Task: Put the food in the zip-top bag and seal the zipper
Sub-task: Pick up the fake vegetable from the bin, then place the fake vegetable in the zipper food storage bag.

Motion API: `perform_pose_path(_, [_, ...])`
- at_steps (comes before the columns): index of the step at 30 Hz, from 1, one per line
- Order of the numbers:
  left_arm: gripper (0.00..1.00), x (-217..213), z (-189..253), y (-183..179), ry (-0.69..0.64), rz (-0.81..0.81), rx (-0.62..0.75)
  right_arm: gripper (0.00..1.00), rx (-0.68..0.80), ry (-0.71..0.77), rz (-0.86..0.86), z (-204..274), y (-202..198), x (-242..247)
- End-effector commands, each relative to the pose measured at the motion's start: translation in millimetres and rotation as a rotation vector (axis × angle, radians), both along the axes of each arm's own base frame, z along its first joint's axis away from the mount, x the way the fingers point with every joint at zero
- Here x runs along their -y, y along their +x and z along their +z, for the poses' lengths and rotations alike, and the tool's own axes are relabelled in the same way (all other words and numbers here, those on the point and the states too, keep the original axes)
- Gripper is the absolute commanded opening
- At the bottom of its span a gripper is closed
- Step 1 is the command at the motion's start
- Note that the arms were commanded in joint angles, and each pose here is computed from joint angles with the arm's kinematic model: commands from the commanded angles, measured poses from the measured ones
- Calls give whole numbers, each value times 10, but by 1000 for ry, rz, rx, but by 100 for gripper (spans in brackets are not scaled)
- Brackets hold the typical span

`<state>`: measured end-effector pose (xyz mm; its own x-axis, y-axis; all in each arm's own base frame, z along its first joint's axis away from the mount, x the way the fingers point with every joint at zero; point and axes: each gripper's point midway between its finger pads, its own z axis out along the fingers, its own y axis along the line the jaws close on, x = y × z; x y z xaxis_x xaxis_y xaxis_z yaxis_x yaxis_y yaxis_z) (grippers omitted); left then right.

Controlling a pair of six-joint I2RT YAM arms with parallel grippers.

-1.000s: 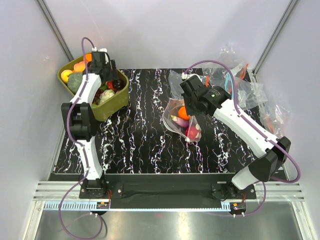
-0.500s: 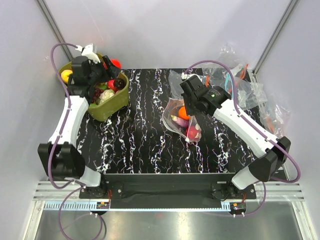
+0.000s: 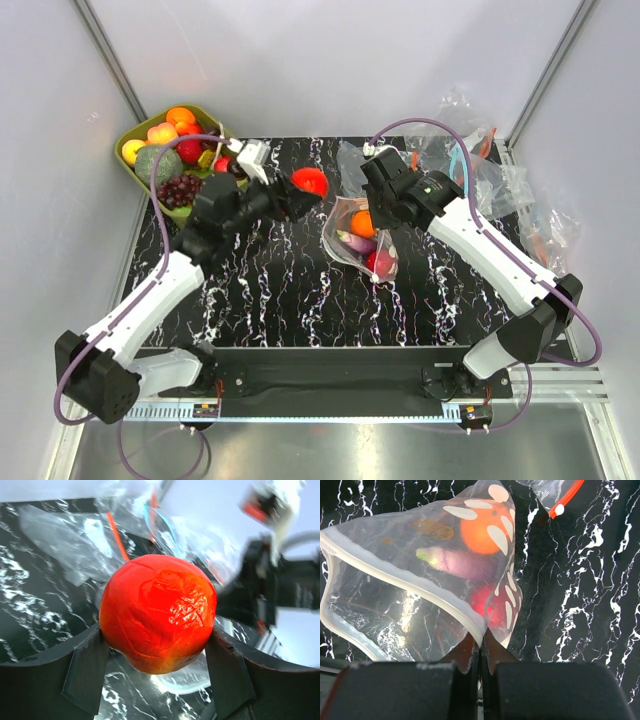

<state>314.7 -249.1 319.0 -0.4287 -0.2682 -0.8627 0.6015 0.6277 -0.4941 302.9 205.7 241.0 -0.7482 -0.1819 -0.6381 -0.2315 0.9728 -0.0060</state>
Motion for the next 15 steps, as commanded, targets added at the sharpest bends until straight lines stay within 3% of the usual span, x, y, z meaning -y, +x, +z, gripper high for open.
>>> perform_pose_path(1, [42,66,104,-150,-53,16,77,0,52,73,5,219,61,-80])
perform_pose_path(9, [41,466,-94,-530,-7,-97,57,0,38,84,6,169,54,-106])
perform_pose_path(15, [44,742,-242,-525,44,-150,14,0,38,92,10,187,41,-117])
